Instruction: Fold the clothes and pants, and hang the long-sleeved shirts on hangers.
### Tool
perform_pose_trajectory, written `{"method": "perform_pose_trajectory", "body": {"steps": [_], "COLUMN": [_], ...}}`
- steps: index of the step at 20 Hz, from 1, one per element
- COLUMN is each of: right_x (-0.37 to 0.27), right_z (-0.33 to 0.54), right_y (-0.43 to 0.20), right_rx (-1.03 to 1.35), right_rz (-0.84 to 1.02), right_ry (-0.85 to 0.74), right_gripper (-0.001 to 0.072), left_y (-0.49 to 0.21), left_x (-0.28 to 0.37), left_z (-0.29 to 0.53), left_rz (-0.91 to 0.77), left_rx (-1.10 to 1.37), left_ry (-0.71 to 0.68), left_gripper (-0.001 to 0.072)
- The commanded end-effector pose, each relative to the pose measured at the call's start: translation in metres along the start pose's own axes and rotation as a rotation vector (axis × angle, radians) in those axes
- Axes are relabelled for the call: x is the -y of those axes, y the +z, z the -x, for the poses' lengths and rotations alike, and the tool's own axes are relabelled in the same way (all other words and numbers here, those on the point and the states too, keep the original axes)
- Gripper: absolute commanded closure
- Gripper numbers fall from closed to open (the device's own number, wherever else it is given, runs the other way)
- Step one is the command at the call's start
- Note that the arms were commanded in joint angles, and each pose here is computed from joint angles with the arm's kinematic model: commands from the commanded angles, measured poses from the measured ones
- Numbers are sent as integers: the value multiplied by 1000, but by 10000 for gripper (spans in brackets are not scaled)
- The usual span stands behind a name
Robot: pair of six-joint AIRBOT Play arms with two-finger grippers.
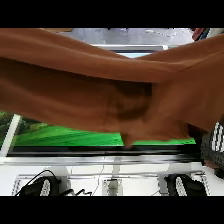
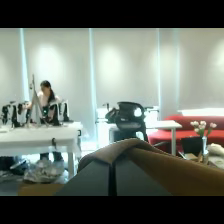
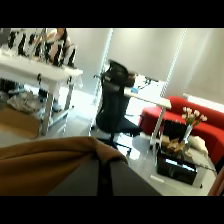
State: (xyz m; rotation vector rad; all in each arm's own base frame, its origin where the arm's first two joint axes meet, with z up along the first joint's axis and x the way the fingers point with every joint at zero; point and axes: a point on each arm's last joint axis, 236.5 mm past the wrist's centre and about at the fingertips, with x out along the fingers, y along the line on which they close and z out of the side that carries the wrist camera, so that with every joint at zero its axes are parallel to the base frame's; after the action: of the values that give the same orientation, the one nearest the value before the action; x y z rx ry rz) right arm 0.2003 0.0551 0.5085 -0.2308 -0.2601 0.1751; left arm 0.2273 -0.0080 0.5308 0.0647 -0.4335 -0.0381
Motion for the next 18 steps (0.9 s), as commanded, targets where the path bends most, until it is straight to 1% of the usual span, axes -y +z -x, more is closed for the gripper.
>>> {"method": "perform_pose_trajectory", "body": {"steps": [1,3,5,7,9,10,12,13,15,18], "right_x": [13,25,32,17,2,1,6,10,19,25], "right_z": [-13,-54,-99,-129,-147,-156,-171,-180,-197,-215], "right_y": [-9,-63,-153,-261,-341,-380,-445,-472,-515,-568], "right_rx": [-21,-173,-415,-702,-880,-941,-1010,-1020,-1004,-989], "right_rz": [-61,-137,-266,-438,-578,-632,-698,-725,-766,-759], "right_ry": [-28,4,54,170,252,257,221,191,120,27], "right_gripper": [696,697,696,695,695,696,696,696,696,696], "left_y": [-38,-114,-201,-301,-387,-429,-498,-526,-572,-613], "left_x": [2,6,1,5,19,28,43,47,52,50], "left_z": [-16,-40,-63,-75,-81,-82,-82,-84,-97,-117], "left_rz": [14,66,123,210,275,288,299,308,303,273], "left_rx": [-120,-343,-565,-798,-966,-1033,-1122,-1141,-1125,-1049], "left_ry": [-37,-105,-150,-208,-258,-284,-309,-295,-238,-137], "left_gripper": [691,691,691,690,690,690,690,690,690,690]}}
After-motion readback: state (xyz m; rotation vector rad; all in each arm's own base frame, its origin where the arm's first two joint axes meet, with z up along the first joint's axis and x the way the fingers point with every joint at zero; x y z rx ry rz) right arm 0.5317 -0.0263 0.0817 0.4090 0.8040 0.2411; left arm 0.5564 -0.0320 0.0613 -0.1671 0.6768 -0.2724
